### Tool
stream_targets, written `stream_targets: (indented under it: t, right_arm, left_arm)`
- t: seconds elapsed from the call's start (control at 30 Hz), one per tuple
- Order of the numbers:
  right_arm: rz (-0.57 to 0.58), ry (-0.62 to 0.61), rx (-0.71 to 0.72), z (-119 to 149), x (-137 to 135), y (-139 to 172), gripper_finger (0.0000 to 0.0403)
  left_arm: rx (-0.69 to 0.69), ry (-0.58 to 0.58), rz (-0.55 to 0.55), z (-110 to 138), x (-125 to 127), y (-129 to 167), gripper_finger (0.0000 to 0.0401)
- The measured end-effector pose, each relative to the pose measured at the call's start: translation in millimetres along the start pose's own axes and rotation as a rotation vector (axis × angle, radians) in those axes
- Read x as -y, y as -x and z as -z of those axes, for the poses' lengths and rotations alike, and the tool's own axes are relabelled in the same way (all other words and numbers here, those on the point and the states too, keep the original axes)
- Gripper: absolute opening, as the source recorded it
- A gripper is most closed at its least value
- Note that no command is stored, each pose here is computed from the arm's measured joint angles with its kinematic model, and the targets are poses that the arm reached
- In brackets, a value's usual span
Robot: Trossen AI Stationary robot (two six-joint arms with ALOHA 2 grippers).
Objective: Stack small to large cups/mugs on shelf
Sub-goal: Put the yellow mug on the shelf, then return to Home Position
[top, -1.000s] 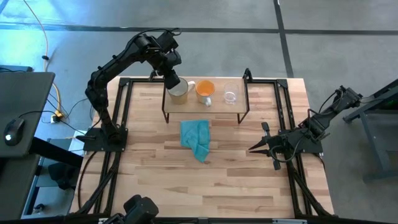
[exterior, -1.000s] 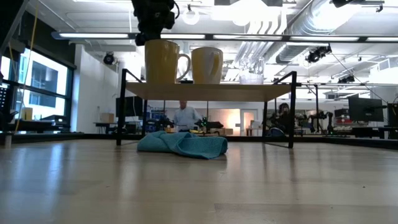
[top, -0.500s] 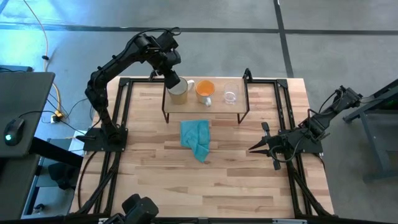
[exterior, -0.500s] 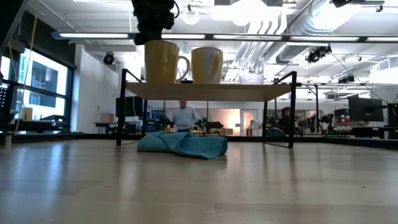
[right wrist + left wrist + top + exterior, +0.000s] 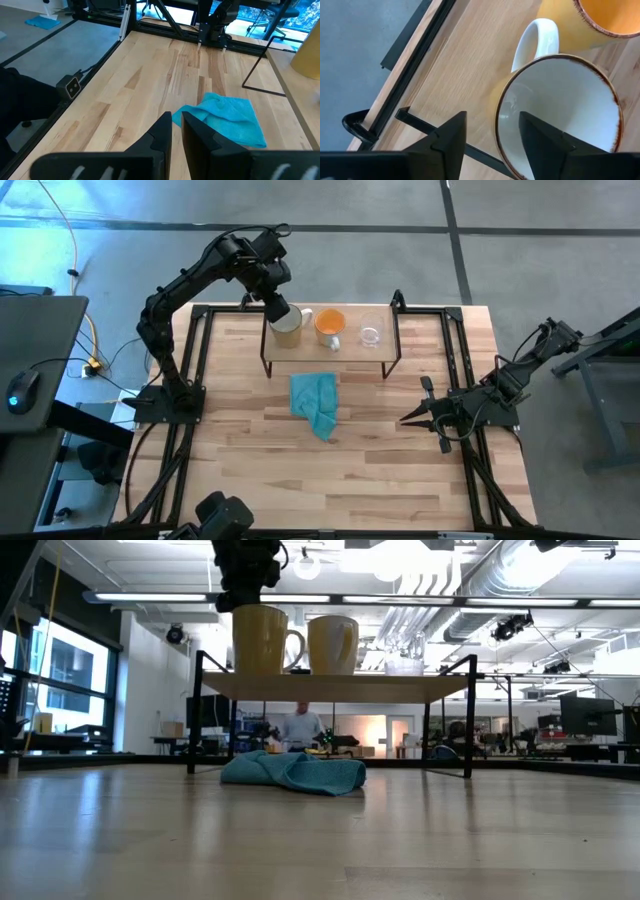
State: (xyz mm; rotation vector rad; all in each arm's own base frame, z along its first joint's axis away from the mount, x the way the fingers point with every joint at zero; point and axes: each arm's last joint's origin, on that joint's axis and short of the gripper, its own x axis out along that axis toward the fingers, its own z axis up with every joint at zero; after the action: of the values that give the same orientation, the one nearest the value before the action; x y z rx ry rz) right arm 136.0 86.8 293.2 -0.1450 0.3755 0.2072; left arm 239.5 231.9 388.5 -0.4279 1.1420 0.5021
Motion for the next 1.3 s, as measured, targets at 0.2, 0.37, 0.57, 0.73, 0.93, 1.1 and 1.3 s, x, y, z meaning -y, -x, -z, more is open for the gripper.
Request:
stream_targets:
  t: [0.2, 0.37, 0.57, 0.73, 0.93, 1.1, 1.3]
  right_arm:
    - [0.0, 0.0, 0.0, 0.0, 0.0, 0.0, 0.0033]
    - [0.0, 0.002, 0.0, 0.0, 0.0, 0.0, 0.0033]
    - [0.0, 0.008, 0.0, 0.0, 0.0, -0.1, 0.0033]
    - [0.0, 0.008, 0.0, 0.0, 0.0, 0.0, 0.0033]
    - [0.001, 0.019, 0.0, 0.0, 0.0, 0.0, 0.0033]
    - [0.001, 0.056, 0.003, -0.2, 0.2, 0.4, 0.0033]
    - [0.02, 0.126, 0.058, -9.4, 3.7, 8.5, 0.0033]
  left_arm:
    - [0.001, -0.001, 0.001, -0.1, 0.0, 0.0, 0.0177]
    - [0.0, -0.001, 0.005, 1.2, 0.5, 1.7, 0.0177]
    - [0.027, -0.005, -0.003, 4.6, 2.1, 12.4, 0.0177]
    - [0.092, -0.013, -0.008, 4.6, 5.3, 36.8, 0.0177]
    - [0.184, -0.016, 0.02, 8.0, 11.9, 73.8, 0.0177]
    - [0.31, -0.045, 0.124, 16.5, 20.1, 105.3, 0.0177]
    - [0.45, -0.13, 0.206, 41.5, 30.3, 142.1, 0.0177]
